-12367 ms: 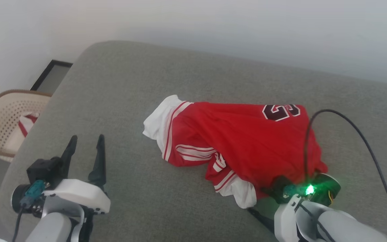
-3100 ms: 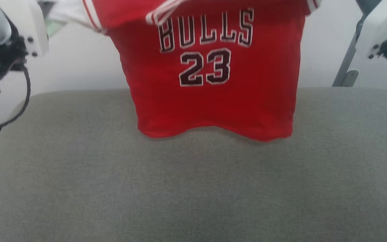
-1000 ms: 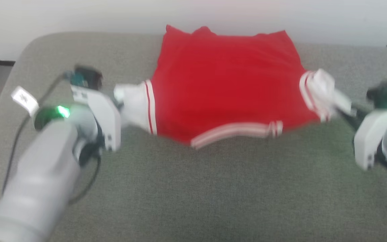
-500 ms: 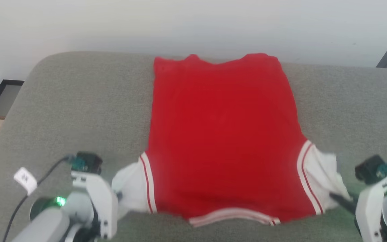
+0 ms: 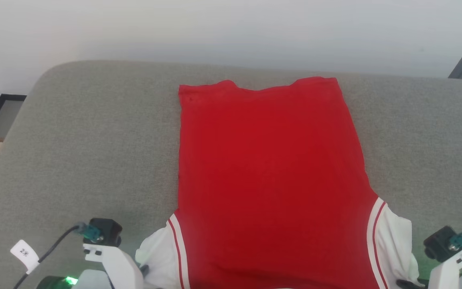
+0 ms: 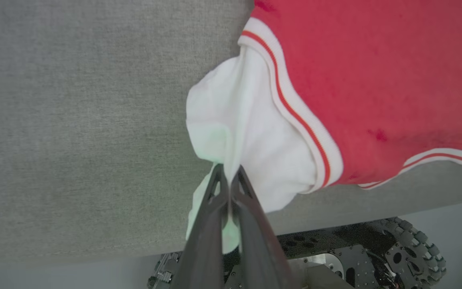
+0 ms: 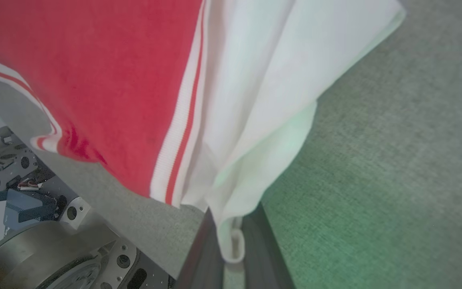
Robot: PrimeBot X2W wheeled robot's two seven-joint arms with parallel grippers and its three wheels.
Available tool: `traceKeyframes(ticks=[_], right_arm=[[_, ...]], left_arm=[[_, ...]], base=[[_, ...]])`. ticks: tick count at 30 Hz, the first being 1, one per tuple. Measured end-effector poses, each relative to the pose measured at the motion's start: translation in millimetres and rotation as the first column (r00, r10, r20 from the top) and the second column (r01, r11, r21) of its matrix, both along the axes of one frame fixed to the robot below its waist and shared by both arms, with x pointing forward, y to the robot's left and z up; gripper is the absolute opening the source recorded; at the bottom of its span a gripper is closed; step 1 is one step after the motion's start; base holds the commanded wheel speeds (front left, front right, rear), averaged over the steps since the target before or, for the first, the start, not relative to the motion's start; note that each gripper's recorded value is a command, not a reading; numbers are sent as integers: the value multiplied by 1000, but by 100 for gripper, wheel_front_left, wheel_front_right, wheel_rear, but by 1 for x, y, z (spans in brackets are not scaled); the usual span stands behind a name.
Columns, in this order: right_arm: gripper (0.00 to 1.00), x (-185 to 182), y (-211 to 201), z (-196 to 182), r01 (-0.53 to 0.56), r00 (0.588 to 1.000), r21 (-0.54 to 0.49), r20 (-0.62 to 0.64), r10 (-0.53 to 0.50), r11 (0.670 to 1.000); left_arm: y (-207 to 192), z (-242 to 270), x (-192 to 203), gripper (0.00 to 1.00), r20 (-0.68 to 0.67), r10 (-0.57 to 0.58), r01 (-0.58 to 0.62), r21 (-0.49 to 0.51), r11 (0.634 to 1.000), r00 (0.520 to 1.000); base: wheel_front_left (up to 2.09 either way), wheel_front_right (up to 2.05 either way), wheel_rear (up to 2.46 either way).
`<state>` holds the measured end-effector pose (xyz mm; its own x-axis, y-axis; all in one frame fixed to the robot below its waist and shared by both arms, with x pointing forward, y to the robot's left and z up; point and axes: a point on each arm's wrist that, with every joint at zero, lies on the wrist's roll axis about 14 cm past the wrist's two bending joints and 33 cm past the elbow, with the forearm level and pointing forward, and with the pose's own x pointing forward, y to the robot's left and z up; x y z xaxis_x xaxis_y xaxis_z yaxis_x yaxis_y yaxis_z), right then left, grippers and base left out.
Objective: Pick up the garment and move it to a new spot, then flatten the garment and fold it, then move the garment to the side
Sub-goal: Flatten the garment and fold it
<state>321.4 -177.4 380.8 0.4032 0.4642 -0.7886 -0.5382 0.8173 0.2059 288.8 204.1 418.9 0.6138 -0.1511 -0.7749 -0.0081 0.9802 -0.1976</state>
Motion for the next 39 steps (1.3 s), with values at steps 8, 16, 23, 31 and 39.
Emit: traceKeyframes(ticks=[8,16,23,31,39], right_arm=[[100,5,-3,-17,18,1000,-44,-2,-18,999],[100,42,-3,23,43,992,3,121,-43,999],[100,123,2,92,68,908,87,407,-98,994],[100,217,26,124,88,815,123,561,-143,988],[100,282,55,86,105,884,40,454,-111,994]], left_arm=[[-12,-9,4,0,-10,-3,3,-26,1000,1000],[-21,-13,9,0,-8,-13,12,-44,999,1000],[-33,-13,26,0,12,-32,32,-54,998,999],[-47,-14,50,0,40,-58,60,-62,996,998],[-53,-22,65,0,48,-53,56,-72,996,997]], base=[[0,0,0],[0,0,0],[0,0,0],[0,0,0],[0,0,0]])
